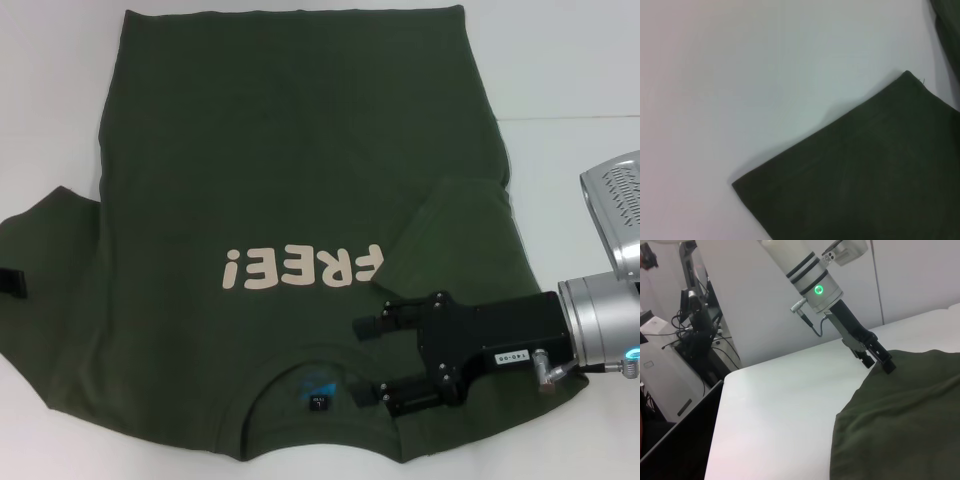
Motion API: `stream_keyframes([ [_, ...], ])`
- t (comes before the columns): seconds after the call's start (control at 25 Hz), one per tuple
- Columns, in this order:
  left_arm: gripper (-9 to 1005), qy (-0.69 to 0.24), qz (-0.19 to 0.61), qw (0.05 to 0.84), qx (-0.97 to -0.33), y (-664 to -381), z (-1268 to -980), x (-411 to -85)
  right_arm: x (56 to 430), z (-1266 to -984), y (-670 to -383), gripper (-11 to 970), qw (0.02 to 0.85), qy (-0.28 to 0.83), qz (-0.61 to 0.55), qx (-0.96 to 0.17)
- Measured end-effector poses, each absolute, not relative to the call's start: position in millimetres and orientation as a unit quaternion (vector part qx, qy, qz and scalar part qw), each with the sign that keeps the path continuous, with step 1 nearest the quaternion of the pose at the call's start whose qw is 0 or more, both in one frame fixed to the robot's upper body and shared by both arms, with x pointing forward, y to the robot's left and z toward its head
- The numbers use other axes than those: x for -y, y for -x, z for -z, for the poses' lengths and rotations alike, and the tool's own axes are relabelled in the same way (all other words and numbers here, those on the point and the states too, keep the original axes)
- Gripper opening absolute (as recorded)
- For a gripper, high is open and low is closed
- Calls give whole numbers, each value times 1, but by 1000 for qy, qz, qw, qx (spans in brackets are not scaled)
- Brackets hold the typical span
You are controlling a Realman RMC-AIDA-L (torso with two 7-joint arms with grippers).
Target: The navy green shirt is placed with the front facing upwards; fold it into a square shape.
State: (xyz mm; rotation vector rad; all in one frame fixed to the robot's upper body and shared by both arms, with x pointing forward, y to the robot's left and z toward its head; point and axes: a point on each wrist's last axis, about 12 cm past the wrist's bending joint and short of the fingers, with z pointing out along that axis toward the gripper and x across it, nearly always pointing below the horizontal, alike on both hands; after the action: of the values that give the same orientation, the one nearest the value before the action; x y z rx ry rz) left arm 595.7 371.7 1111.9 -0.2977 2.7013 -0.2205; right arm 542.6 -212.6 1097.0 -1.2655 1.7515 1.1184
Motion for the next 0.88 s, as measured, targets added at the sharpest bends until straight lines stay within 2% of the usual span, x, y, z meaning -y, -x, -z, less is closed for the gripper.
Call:
stream_keyframes([
  [0.88, 919, 104, 74, 204, -971, -596, -1108, -372, 210, -1099, -546, 834, 348, 489, -428, -676],
])
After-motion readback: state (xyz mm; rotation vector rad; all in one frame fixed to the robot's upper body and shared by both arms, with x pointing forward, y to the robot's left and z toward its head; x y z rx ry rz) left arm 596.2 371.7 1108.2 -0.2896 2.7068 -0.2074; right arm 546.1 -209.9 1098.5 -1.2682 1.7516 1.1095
